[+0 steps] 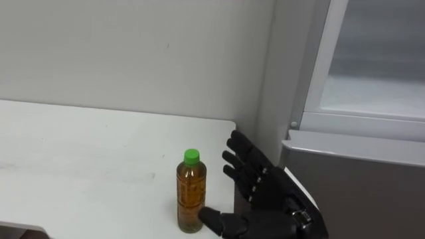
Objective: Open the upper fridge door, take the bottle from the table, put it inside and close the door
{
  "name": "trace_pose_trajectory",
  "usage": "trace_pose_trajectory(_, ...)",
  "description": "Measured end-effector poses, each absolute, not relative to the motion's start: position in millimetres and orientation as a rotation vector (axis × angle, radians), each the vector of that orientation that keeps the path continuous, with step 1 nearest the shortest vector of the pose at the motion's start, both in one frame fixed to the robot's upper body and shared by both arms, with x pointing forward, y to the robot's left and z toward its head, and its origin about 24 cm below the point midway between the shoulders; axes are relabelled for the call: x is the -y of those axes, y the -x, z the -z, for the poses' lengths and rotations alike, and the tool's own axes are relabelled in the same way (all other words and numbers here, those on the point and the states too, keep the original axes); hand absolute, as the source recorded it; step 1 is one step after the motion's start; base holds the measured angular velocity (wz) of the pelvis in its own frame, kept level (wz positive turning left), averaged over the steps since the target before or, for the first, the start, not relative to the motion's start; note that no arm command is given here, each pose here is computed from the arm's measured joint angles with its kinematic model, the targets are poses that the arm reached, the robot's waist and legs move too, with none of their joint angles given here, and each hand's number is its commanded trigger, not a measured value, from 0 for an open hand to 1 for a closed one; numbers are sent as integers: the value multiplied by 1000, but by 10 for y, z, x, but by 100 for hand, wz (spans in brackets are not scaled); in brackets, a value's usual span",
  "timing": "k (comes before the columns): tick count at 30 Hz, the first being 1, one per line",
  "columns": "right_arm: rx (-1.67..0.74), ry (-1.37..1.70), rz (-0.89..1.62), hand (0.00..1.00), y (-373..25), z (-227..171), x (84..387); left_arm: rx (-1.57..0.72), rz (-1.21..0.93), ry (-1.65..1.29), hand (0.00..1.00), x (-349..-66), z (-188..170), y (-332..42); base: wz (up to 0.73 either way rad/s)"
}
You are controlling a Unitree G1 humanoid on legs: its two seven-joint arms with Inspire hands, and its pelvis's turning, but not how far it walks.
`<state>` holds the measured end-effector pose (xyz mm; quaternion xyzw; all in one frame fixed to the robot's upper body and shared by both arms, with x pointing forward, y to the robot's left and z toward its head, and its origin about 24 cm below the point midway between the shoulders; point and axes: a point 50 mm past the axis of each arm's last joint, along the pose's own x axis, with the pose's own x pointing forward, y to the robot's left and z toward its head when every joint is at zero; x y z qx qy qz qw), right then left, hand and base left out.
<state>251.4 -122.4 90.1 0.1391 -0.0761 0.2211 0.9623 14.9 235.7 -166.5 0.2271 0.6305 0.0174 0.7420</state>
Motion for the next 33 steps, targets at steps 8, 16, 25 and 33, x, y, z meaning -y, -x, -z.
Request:
trace_pose_trajectory(8,192,-256,-412,0,-2627,-1022,1206,-1419,-55,-513,0,-2373,1665,-112,9)
trace_pose_trajectory(16,140,-245,-332,0,-2719,-981,1233,-1440,-60,-518,0,-2383,1664,-112,1)
trace_pose_trajectory(25,118,-204,-289,0,-2774,-939,1257,-1434,-28,-545,0,-2384,1660,-163,0)
trace_pose_trajectory(33,130,-194,-307,0,-2937,-1017,1229,-1404,25,-565,0,-2366,1653,-272,1)
